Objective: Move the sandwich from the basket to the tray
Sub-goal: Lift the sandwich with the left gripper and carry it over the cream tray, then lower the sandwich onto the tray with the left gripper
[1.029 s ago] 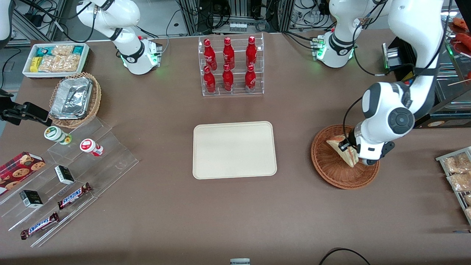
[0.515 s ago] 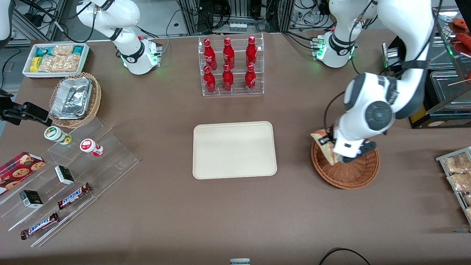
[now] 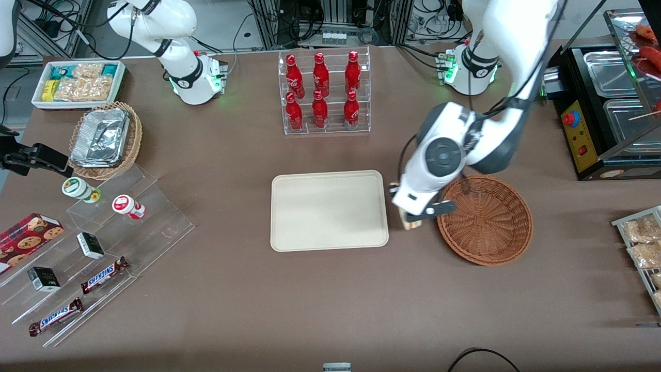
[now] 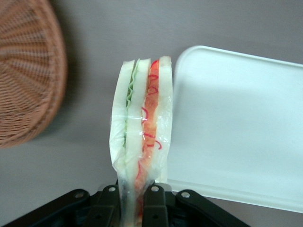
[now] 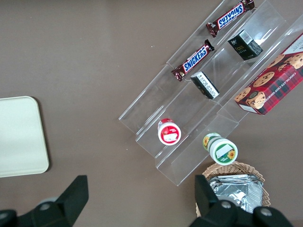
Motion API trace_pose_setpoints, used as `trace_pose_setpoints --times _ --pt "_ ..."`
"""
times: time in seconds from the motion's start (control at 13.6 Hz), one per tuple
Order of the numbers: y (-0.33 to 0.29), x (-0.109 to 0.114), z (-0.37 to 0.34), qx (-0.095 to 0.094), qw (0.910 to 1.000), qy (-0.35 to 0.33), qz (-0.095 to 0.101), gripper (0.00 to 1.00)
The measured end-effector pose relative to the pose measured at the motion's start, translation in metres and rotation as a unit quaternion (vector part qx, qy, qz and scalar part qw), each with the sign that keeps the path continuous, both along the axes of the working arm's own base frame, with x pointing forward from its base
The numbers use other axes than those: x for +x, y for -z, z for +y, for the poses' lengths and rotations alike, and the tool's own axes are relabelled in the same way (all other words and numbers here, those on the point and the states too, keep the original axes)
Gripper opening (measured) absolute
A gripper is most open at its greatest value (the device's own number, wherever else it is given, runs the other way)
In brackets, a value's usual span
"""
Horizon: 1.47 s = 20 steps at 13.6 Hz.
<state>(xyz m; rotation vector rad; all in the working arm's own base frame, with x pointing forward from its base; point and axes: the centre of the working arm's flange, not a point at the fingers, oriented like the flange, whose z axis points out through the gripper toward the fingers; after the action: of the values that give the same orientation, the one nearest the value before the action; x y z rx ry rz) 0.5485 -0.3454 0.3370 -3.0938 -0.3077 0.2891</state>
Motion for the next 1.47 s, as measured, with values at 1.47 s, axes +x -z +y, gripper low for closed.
trace_pose_setpoints --times 1.47 --pt "0.086 -0.024 -0.194 -0.007 0.9995 0.019 -0.022 0.16"
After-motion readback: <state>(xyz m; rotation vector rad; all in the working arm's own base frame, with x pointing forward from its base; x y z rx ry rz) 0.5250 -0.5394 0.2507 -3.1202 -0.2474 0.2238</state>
